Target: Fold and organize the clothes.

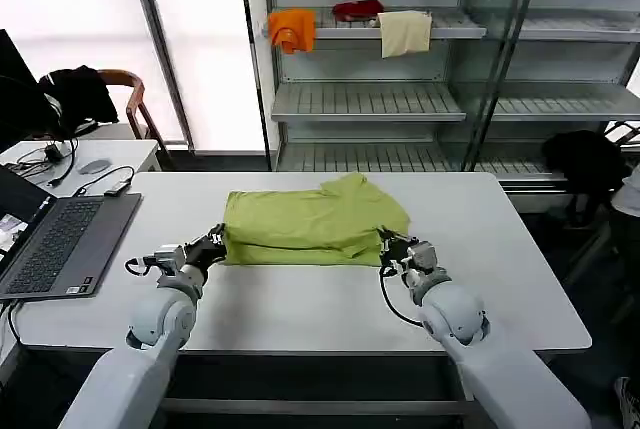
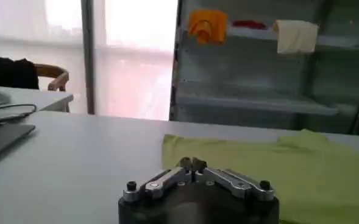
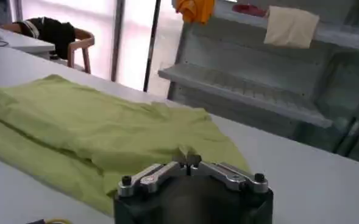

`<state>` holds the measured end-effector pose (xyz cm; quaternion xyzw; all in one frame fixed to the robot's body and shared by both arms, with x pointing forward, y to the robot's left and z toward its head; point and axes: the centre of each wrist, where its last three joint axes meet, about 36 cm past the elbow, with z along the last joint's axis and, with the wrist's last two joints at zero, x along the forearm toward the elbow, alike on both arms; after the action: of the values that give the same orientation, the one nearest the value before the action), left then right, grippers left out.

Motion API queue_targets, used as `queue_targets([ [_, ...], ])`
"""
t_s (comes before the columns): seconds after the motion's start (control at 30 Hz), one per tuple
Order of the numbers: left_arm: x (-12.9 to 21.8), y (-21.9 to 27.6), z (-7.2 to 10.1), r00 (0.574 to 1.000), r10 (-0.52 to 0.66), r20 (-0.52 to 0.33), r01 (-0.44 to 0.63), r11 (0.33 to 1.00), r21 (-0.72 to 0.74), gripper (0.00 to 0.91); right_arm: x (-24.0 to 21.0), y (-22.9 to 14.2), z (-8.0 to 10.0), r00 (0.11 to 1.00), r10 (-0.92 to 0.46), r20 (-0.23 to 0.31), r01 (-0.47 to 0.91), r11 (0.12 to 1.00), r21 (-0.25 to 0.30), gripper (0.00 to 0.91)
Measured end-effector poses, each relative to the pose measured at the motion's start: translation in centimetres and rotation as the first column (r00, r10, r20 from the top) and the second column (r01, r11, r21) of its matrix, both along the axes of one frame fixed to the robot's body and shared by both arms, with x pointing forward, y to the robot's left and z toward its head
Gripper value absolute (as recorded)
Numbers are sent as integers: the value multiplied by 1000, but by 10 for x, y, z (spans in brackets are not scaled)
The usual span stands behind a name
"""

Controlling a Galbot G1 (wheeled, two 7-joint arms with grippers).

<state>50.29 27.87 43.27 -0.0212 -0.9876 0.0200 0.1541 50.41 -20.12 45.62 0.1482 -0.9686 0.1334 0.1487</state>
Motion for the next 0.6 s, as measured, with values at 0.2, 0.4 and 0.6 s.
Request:
queue_targets([
  [0.2,3,7,2,1000,23,-2,-23,999,49,907,5,1,-1,999,-30,19,30,1000,5,907],
  [0.4,-1,16,7,999,41,-12,-40,994,97,907,5,-5,1,997,-66,33,66,998,-2,907],
  [0.6,-14,21,17,999,29,-28,-25,992,124,907,-7,-13,8,997,-67,31,67,998,3,907],
])
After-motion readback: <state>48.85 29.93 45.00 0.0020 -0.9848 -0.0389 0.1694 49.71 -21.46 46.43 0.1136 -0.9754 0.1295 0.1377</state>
